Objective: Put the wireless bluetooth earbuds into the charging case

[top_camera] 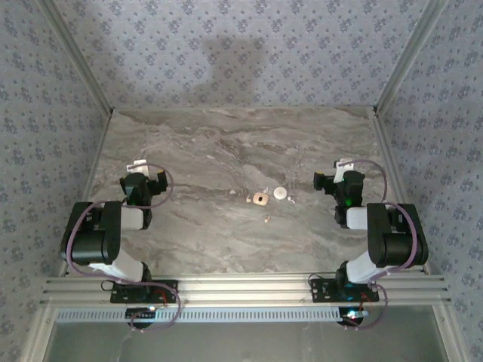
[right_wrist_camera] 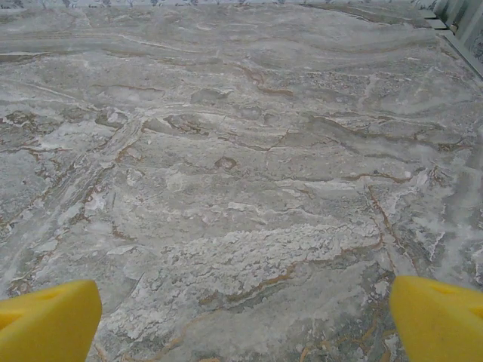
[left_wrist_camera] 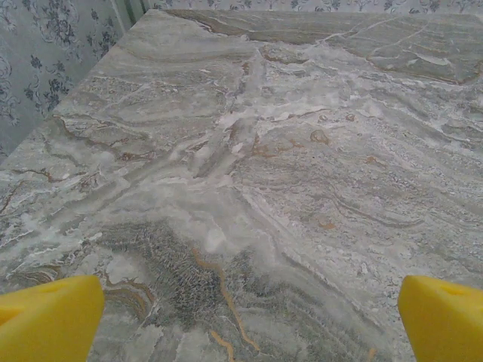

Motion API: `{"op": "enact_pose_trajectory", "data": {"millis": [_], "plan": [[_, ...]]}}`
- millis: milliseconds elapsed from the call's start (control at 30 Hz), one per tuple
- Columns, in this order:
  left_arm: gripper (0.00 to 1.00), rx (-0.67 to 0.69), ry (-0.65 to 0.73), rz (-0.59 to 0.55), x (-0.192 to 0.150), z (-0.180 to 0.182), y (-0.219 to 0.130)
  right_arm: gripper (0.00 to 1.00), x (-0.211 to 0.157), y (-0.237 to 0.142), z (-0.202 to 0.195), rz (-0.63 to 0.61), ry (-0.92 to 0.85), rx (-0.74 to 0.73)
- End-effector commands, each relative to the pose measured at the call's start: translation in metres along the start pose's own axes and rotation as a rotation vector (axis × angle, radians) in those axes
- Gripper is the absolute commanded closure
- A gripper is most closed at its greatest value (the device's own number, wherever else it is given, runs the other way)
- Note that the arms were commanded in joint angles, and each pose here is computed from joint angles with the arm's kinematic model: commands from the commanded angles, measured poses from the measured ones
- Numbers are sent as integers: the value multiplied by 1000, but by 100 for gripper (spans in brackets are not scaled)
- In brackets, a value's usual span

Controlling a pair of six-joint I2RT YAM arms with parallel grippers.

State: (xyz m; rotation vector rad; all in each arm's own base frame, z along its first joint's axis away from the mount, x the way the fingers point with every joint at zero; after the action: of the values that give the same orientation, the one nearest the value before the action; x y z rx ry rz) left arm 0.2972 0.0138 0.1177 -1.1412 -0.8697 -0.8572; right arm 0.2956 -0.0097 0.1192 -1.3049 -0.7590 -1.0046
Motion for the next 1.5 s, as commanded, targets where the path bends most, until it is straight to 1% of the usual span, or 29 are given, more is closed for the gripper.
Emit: {"op": "enact_pose_trajectory", "data": {"millis": [0,200,333,1133,1200,1300,1367,1467], "plan": [[0,-12,-7,-33,11,0,0,0,6,2,0,-14,-3,7],[0,-12,-7,-35,11,0,0,0,6,2,0,-15,-3,7],[0,-84,21,-33,12,-5,2,0,6,2,0,-16,-3,7],[0,-91,16,-35,13,-4,2,0,6,3,-1,-12,3,11],[1,-77,16,-25,21,-3,0,0,7,2,-2,-15,8,13],[3,-54,41,14,40,-3,-9,0,14,-1,2,-21,-10,0],[4,-35,57,24,53,-7,-19,0,27,-4,8,17,-23,-20],[5,-67,19,46,69,-15,-36,0,54,-12,11,159,88,-84]]}}
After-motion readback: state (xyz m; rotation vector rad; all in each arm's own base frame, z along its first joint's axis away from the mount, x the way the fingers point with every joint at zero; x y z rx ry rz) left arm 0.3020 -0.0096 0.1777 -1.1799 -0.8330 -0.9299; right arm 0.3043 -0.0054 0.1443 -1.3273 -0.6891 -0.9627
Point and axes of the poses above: each hand's point on the last joint's axis, 136 mm out from that joint toward the fingers, its own y axis out along the fingers, its own z axis along the line the jaws close on, x = y × z, the point moved 10 cm from there along -y, back along the fingers, and after that the axes turned 10 degrees about y, right-handed, at the moved point
